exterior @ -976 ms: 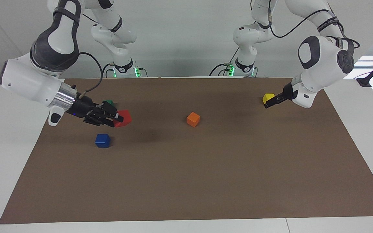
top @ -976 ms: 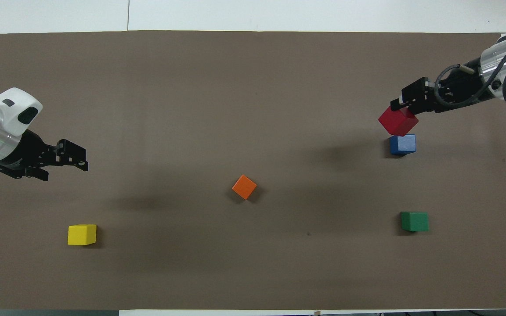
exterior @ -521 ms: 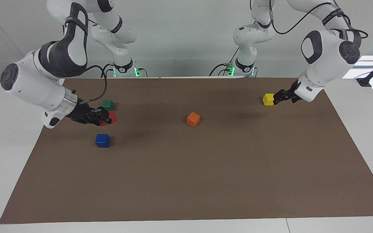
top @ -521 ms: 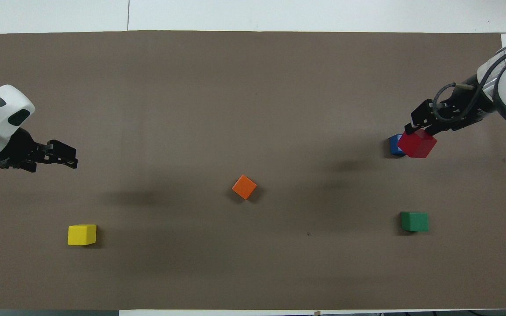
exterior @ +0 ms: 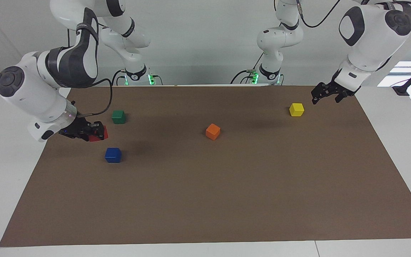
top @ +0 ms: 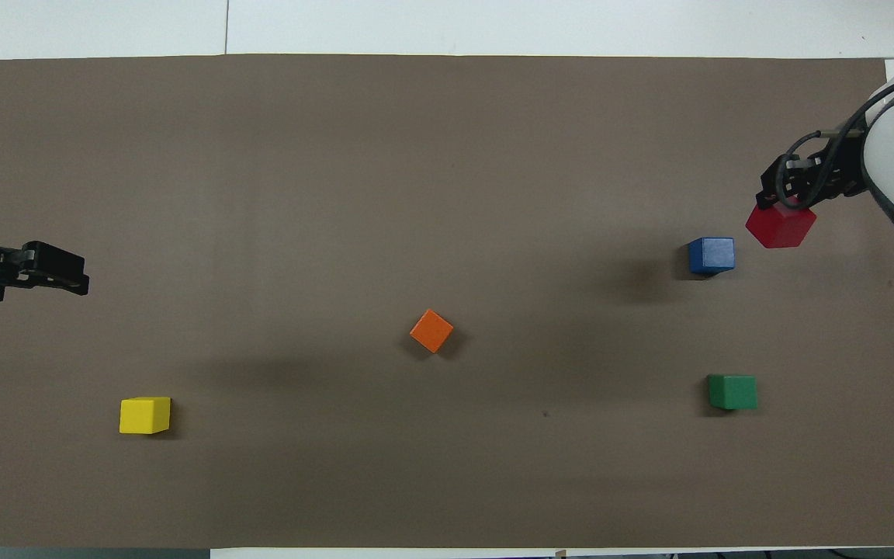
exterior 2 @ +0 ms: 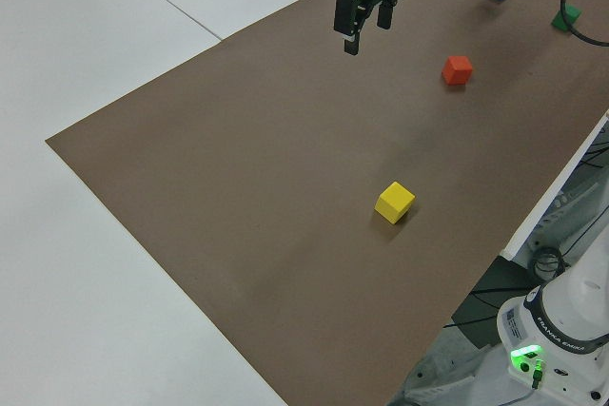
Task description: Transfer red block to right arm and stack on blue block
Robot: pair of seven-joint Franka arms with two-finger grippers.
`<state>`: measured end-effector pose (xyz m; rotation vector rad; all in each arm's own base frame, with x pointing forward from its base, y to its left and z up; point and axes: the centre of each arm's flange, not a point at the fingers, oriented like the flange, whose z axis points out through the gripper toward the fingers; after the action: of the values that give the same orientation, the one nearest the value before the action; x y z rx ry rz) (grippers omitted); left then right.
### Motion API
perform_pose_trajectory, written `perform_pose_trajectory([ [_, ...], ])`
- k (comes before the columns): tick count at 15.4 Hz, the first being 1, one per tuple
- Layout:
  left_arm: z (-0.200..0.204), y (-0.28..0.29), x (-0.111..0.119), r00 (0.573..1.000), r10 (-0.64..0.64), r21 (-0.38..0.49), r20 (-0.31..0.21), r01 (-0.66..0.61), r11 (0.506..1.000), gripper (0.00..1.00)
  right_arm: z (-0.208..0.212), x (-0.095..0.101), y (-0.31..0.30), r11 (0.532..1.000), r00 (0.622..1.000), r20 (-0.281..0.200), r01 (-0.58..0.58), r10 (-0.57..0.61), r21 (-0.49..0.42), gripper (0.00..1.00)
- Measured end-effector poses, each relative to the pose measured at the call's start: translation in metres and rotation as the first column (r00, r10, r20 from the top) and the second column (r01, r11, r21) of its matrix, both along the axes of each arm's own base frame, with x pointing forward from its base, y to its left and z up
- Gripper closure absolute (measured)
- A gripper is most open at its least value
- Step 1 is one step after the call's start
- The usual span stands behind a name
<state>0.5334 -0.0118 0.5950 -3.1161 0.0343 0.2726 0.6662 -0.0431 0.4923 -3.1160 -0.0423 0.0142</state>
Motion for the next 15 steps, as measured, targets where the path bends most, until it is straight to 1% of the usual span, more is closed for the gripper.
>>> perform_pose_trajectory([
  [3,0.004,-0.018,0.005,1.0,-0.026,-0.003,-0.018,0.026,1.0,0.0,-0.01,0.009,0.001,1.0,0.997,0.081,-0.005,0.007,-0.022,0.44],
  [5,0.002,-0.029,0.008,1.0,0.011,0.006,-0.017,-0.011,1.0,0.0,-0.021,0.011,0.003,1.0,0.988,0.157,-0.006,0.011,-0.028,0.44],
  [6,0.002,-0.035,0.009,0.999,0.03,0.011,-0.015,-0.03,0.999,0.0,-0.029,0.007,0.008,0.999,0.98,0.198,-0.011,0.019,-0.039,0.44],
  [8,-0.003,-0.037,0.014,0.999,0.052,0.014,-0.01,-0.051,0.999,0.0,-0.046,-0.006,0.025,0.995,0.963,0.268,-0.012,0.039,-0.101,0.44],
  [9,-0.005,-0.033,0.017,0.998,0.059,0.014,-0.011,-0.059,0.998,0.0,-0.055,-0.015,0.035,0.991,0.956,0.292,-0.003,0.041,-0.131,0.44],
  [11,-0.007,-0.027,0.019,0.998,0.07,0.015,-0.009,-0.07,0.997,0.0,-0.063,-0.03,0.049,0.988,0.947,0.317,0.007,0.044,-0.156,0.44],
  [13,-0.006,-0.026,0.022,0.997,0.073,0.013,0.006,-0.073,0.997,0.0,-0.061,-0.04,0.058,0.989,0.94,0.339,0.008,0.044,-0.151,0.44],
  [15,-0.003,-0.026,0.024,0.997,0.071,0.011,0.024,-0.072,0.997,0.0,-0.061,-0.048,0.061,0.99,0.927,0.373,0.013,0.042,-0.143,0.44],
])
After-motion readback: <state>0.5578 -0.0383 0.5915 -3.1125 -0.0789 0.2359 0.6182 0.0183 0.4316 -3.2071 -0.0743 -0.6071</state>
